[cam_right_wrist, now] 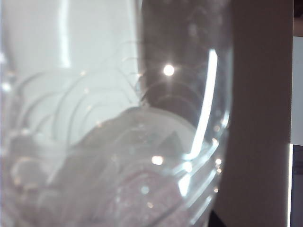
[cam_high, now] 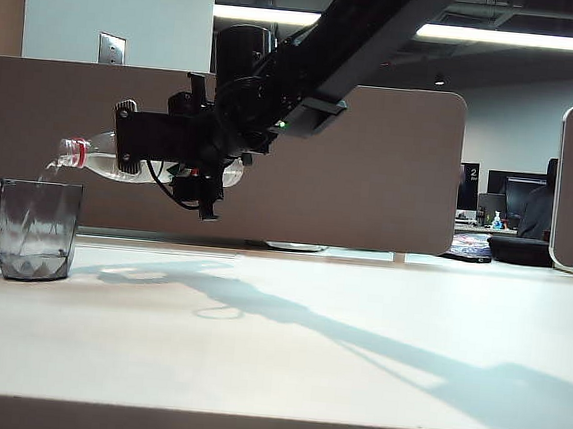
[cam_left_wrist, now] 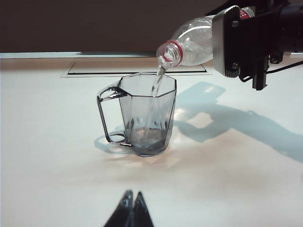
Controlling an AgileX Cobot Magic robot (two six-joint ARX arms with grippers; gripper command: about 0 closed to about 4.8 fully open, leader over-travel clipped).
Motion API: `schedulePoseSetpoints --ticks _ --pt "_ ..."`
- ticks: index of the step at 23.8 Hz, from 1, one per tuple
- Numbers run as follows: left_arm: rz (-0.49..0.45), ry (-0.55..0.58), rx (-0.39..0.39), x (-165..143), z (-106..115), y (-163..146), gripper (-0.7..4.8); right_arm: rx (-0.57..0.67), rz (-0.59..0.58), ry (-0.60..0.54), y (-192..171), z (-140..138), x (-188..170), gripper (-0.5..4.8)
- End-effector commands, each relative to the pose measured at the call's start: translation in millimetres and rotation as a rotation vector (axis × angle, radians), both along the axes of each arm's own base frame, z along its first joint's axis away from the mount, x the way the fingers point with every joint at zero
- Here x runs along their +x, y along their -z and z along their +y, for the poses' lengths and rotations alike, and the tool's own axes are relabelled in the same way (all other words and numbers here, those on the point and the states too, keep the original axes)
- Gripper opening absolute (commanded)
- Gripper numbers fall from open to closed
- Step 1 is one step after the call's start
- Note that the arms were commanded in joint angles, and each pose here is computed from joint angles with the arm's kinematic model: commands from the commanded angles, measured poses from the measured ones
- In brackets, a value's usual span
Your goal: Pick up the mineral water bottle on the table and pour water into the mug until it's half full.
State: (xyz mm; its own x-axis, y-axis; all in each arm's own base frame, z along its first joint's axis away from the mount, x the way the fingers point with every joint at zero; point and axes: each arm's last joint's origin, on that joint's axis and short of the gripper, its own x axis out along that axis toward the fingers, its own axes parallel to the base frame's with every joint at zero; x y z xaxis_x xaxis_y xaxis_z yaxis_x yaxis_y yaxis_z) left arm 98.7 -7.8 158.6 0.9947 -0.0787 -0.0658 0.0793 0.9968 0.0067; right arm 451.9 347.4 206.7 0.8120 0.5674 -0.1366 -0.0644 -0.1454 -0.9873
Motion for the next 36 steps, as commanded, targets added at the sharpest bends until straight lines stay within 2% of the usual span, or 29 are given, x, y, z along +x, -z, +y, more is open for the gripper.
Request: schedulePoseSetpoints --ticks 1,30,36 --pt "-0.016 0.003 -0.001 -0.1 0.0 -2.4 -0.05 0.041 -0.059 -0.013 -16.3 1.3 -1.7 3.13" --pt "-0.013 0.003 -0.001 0.1 0.0 -2.2 -0.05 0.001 -0.103 -0.017 -18.8 1.1 -1.2 3.14" --pt "0.024 0.003 0.002 2.1 -0.2 0.8 -0.05 -0.015 -0.114 -0.018 -18.8 0.6 -0.8 3.14"
